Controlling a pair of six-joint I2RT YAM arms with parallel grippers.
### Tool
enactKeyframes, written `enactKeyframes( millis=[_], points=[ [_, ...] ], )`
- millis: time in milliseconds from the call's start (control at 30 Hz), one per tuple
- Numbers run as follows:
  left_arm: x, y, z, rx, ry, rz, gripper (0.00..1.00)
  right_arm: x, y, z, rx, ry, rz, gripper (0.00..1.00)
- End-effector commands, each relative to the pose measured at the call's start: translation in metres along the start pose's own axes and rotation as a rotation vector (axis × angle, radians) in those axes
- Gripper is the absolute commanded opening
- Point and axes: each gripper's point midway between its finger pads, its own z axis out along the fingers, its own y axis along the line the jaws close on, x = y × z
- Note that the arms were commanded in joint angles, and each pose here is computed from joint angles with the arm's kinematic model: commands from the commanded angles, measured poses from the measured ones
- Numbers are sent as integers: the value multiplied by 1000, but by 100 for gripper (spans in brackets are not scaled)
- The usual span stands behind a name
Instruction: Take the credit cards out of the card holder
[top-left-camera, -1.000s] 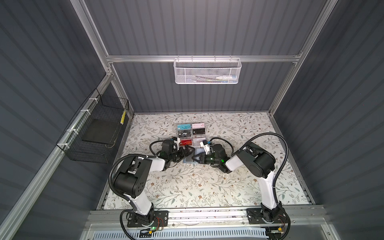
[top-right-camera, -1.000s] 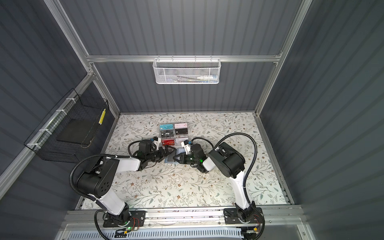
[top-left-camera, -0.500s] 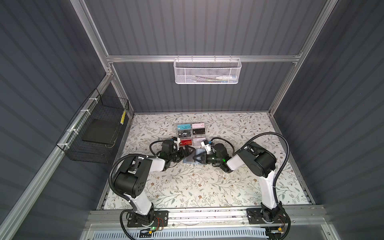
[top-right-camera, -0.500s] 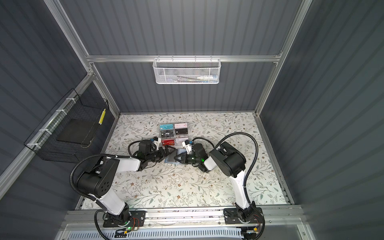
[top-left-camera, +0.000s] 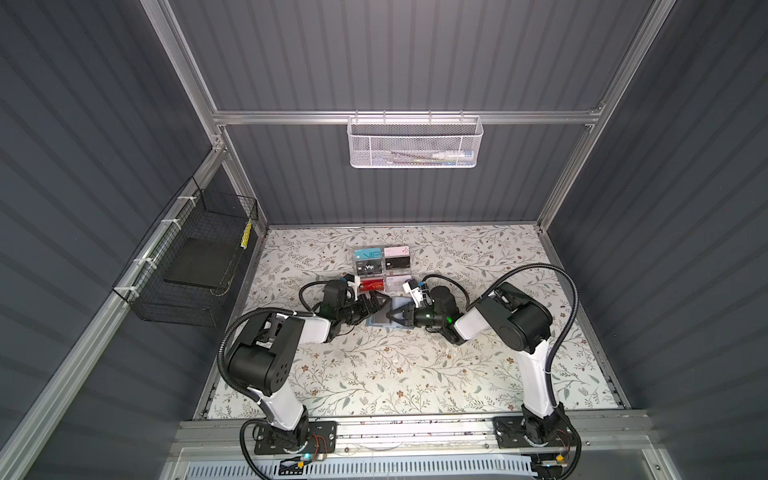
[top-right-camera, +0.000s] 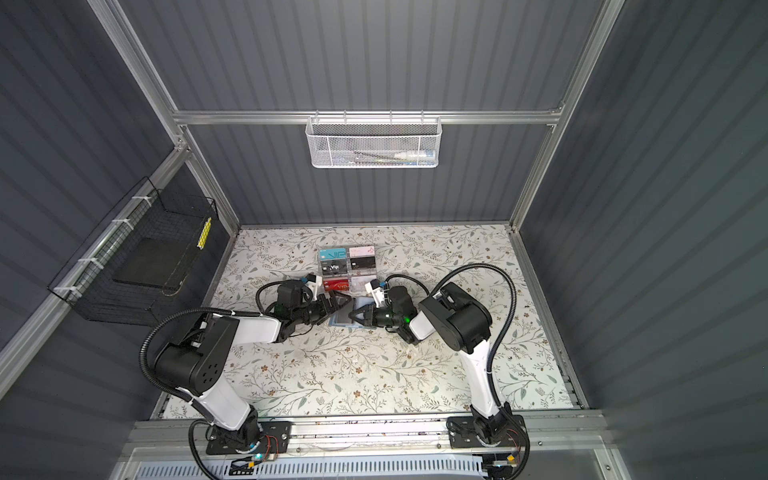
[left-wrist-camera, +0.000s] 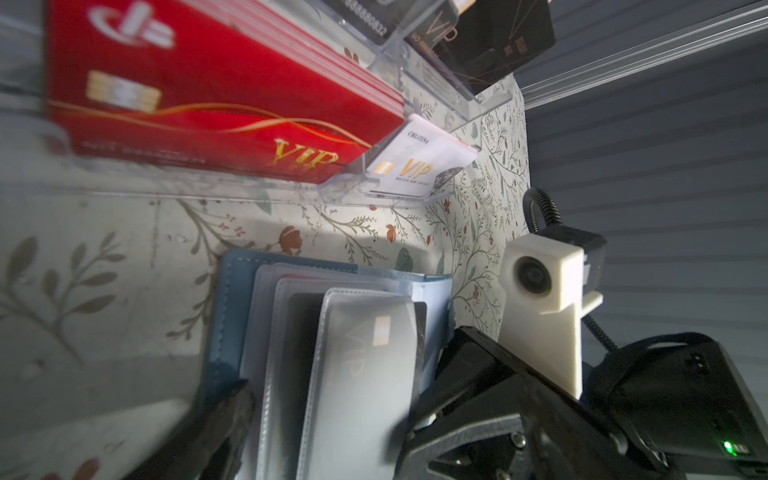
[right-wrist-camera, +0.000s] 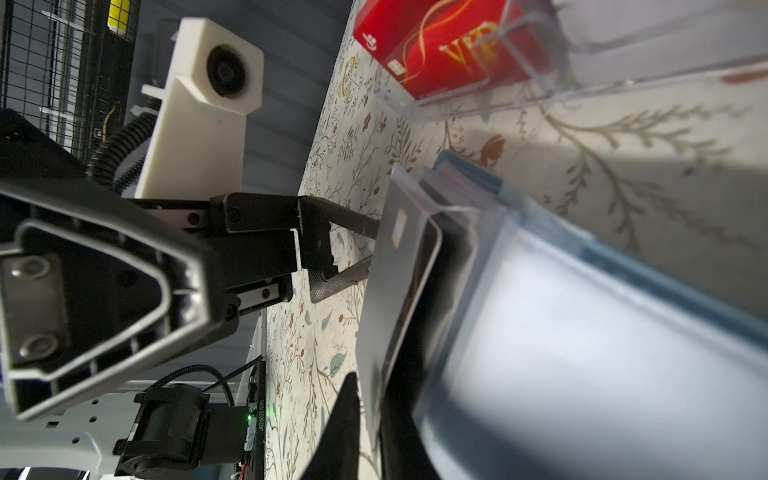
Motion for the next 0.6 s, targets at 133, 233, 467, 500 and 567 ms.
enactKeyframes(
  millis=[133,233,467,500,567],
  points=[
    [40,36,2,-102,119,-95,100,3,-18,-4,17,14,23,14],
    [40,36,2,-103,119,-95,100,1,-20,-6,27,12,23,13],
    [40,36,3,-103,118,-95,100,-1,-24,-10,42,12,21,10],
    [40,36,3,-104,119,-94,100,-1,-25,-11,45,11,22,9],
    [41,37,3,-105,122,-97,100,-2,-26,-12,49,11,22,8]
  ],
)
